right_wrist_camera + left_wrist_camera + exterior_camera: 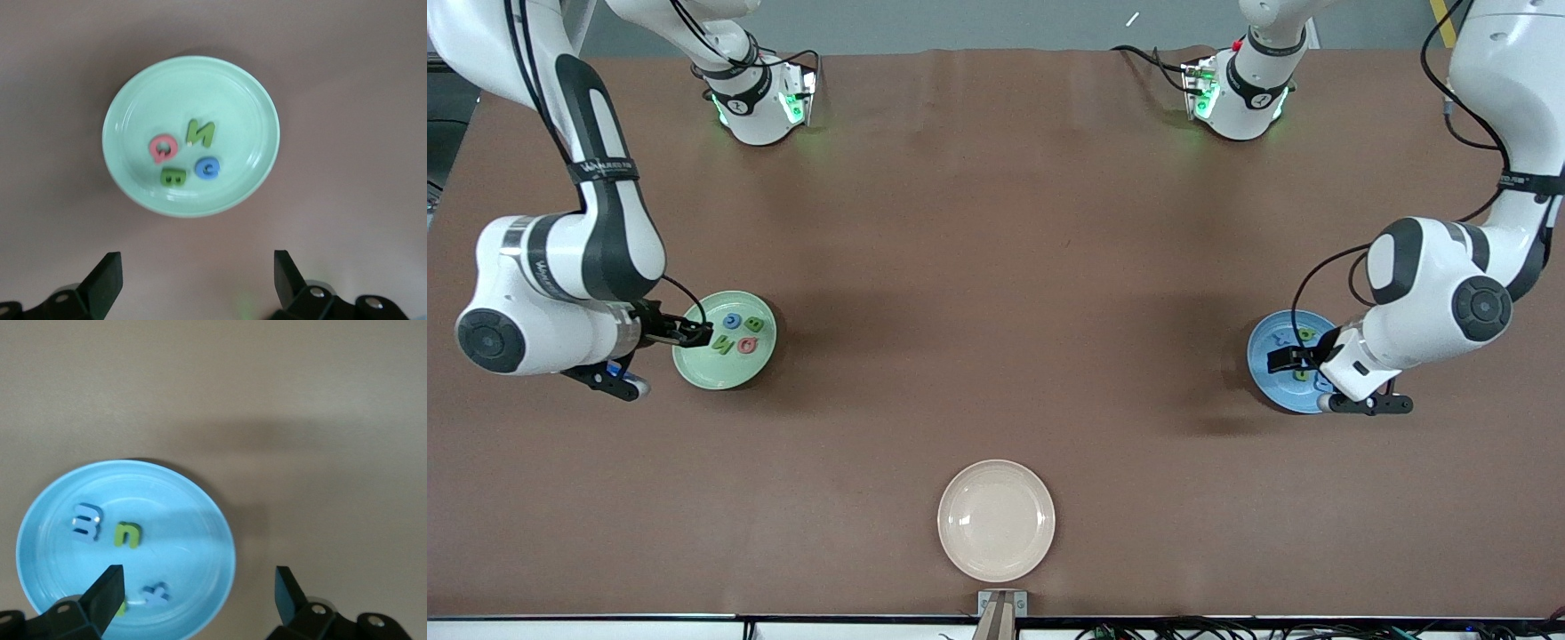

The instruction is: Sort upper and lower case letters into plates

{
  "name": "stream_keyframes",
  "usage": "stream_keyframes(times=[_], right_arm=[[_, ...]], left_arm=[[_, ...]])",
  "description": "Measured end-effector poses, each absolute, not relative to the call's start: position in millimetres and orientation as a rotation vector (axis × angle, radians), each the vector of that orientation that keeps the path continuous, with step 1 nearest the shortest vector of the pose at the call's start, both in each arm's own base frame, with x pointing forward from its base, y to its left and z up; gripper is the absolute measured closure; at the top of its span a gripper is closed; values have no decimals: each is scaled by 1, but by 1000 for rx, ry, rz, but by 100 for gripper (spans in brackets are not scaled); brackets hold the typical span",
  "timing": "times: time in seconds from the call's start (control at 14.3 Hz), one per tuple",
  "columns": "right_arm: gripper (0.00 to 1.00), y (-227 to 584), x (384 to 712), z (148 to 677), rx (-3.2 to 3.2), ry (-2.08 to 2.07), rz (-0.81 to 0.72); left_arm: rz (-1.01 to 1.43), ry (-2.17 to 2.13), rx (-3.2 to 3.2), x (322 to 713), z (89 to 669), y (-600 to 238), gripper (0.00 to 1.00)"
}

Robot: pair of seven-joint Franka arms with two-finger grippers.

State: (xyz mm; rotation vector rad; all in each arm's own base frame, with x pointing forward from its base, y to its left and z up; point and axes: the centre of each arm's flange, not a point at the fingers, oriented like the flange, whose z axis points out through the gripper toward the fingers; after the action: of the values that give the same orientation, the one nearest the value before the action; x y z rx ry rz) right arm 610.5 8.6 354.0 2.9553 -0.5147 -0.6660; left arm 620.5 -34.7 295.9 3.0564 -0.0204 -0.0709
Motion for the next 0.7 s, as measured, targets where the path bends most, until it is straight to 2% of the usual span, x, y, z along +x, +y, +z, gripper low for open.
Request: stream_keyframes(times=[0.28,0.7], right_arm=[[0,0,621,413,3012,-298,-691],[0,-26,634,457,3002,-175,-560]], left_arm=[[-1,7,3110,601,334,-21,0],[3,71,3169,585,406,0,0]])
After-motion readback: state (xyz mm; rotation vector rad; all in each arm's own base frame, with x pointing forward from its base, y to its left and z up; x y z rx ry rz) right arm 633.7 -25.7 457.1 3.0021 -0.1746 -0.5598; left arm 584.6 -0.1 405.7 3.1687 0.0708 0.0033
